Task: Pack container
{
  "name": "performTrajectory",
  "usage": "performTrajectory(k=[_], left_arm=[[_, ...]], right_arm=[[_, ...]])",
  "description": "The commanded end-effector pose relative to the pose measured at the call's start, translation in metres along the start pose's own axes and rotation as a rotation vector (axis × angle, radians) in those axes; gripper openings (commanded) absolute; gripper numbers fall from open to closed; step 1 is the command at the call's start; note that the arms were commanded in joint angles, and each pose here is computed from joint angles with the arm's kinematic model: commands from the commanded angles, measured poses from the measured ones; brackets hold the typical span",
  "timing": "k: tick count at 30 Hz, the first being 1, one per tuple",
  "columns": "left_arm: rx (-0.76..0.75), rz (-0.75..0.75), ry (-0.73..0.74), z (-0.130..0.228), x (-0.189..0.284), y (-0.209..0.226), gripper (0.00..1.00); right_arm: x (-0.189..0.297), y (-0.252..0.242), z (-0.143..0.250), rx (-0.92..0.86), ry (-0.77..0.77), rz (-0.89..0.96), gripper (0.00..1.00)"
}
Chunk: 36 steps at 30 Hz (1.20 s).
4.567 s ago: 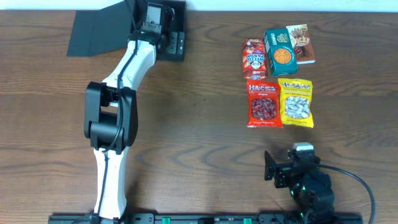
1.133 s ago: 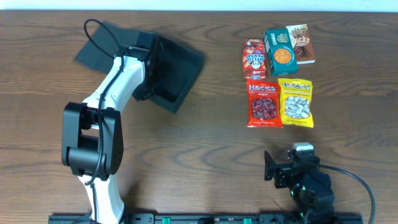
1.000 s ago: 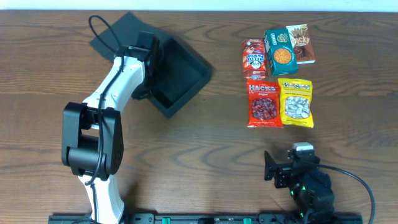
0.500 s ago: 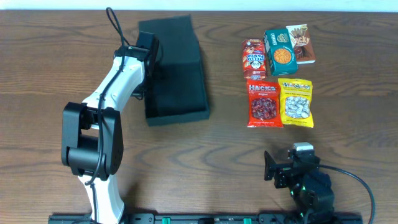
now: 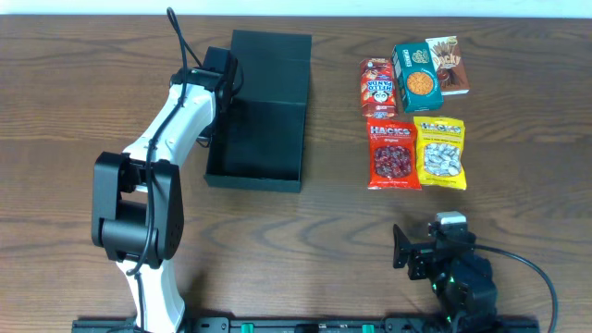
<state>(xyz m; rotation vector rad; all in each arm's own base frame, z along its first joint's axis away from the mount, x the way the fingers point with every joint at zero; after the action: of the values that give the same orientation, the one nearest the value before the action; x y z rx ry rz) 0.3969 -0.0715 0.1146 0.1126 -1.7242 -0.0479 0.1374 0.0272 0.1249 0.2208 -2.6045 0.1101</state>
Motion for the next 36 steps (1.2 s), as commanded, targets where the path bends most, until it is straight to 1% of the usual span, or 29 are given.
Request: performTrajectory(k=[1, 4, 8, 15, 19, 24, 30, 36], left_arm=[[0.050, 0.026, 0.020, 0.002, -0.003, -0.004, 0.16], [0.108, 0.025, 0.022, 0.002, -0.003, -0.004, 0.07], [0.164, 0.027, 0.027, 0.003, -0.003, -0.004, 0.06], [0.211, 0.045, 0.035, 0.004, -0.003, -0.006, 0.06], [0.201, 0.050, 0.028, 0.003, -0.003, -0.010, 0.06], [0.148, 0.059, -0.003, -0.001, -0.002, -0.015, 0.06], [0.132, 0.056, -0.018, -0.003, -0.002, -0.015, 0.06], [0.046, 0.051, -0.005, 0.000, -0.002, -0.014, 0.06]], right_arm=[[-0.001, -0.002, 0.002, -0.012, 0.005, 0.015, 0.99], [-0.001, -0.002, 0.002, -0.012, 0.005, 0.015, 0.99], [-0.001, -0.002, 0.002, -0.012, 0.004, 0.015, 0.99], [-0.001, -0.002, 0.002, -0.012, 0.004, 0.015, 0.99], [-0.001, -0.002, 0.002, -0.012, 0.004, 0.015, 0.99], [-0.001, -0.002, 0.002, -0.012, 0.004, 0.015, 0.99], [-0.001, -0.002, 0.002, -0.012, 0.004, 0.015, 0.99], [-0.001, -0.002, 0.002, -0.012, 0.004, 0.015, 0.99]])
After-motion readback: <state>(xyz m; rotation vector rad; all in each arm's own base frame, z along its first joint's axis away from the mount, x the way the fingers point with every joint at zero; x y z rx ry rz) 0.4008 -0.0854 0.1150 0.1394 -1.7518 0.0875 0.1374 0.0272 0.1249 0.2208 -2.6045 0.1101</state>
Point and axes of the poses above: each gripper's point midway between its finger pads, its own x axis back along the fingers, its own y axis along the line the jaws close on, z = x × y, the point moved 7 cm from there along x, back along the fingers, and after that the axes turned 8 degrees about x, right-handed, at the moved point
